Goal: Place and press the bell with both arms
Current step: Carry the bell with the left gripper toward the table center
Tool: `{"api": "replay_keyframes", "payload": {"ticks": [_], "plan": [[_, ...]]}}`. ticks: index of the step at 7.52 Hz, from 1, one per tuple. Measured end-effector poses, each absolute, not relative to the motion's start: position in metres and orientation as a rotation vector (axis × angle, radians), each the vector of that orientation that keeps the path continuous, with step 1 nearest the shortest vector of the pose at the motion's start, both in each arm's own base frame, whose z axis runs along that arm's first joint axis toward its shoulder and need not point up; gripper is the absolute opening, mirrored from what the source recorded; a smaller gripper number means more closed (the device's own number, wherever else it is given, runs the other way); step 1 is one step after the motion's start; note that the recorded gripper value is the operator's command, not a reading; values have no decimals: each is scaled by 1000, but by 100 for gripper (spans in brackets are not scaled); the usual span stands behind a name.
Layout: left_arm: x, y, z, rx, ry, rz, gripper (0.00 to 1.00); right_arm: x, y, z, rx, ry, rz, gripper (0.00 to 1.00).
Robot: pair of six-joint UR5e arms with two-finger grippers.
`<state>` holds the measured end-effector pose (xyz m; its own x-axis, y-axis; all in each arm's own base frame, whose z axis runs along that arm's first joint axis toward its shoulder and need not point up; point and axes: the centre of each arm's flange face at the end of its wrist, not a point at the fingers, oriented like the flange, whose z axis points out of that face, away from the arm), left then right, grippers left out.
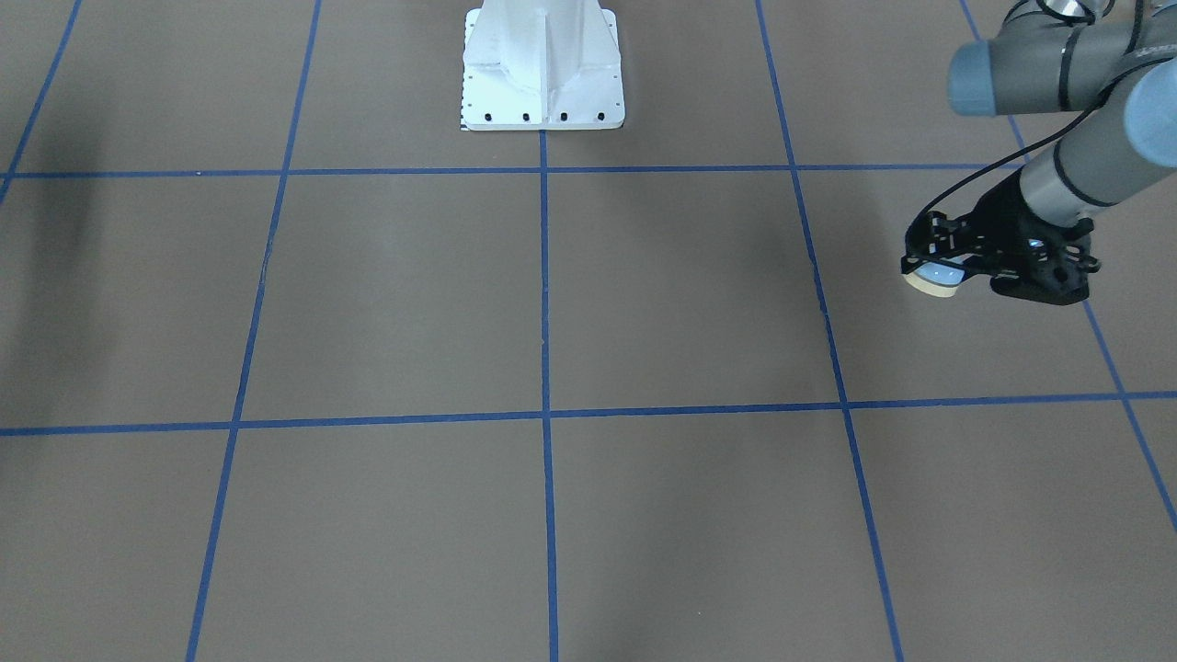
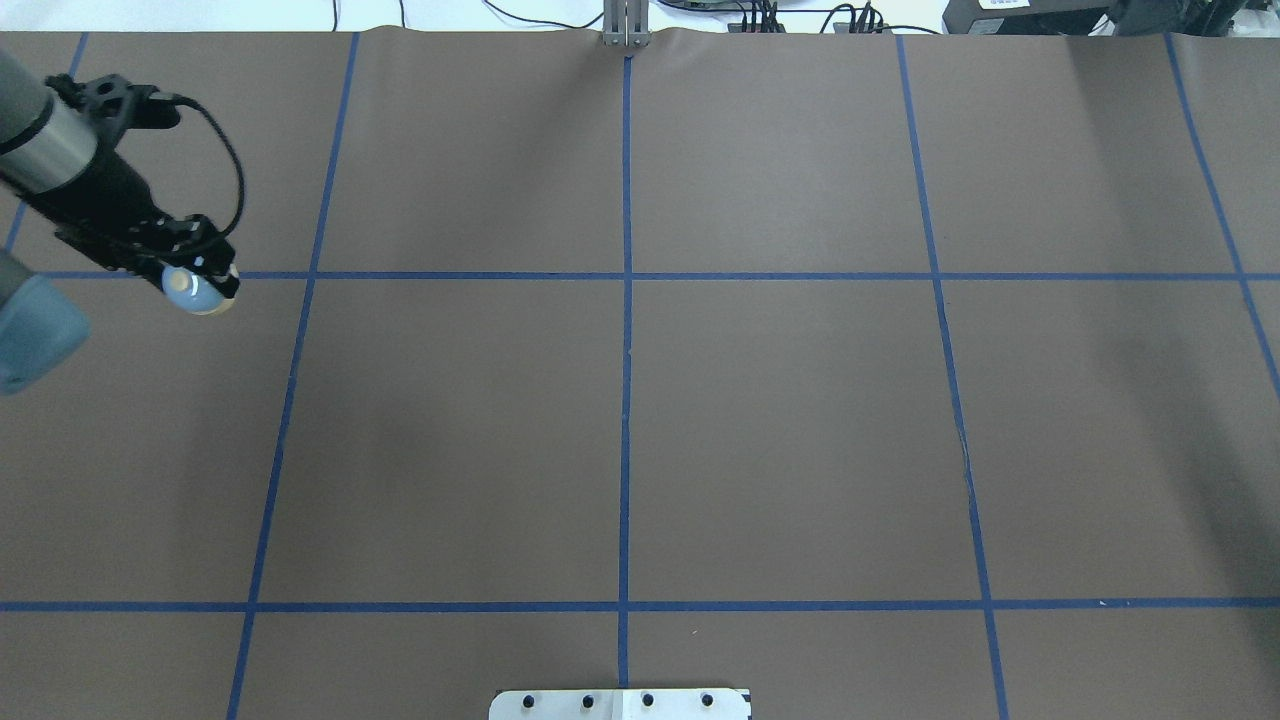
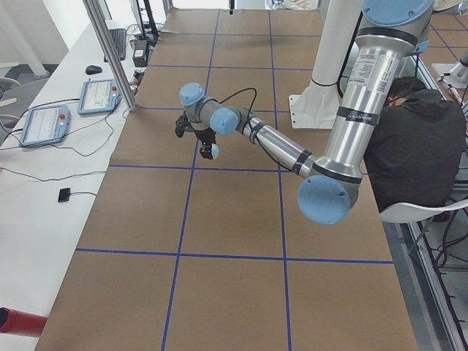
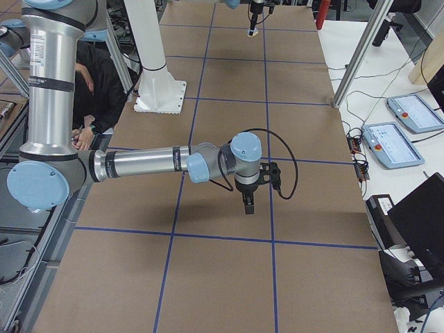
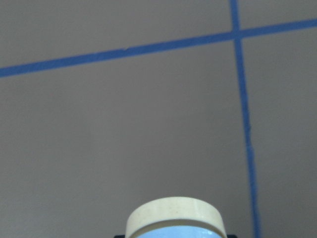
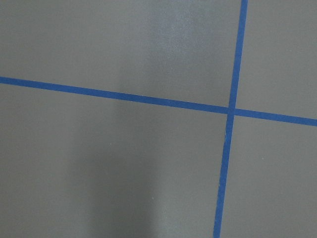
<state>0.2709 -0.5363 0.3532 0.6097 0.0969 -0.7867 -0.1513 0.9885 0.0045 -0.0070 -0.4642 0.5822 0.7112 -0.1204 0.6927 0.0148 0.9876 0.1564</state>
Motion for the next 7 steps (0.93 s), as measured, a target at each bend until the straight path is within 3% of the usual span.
{"api": "replay_keyframes", "payload": {"ticks": [5, 7], "plan": [[551, -573, 154, -264, 799, 7, 0, -7, -466, 579, 147, -779, -70, 100], [623, -556, 142, -262, 784, -1, 0, -8, -466, 578, 146, -780, -68, 100]]}}
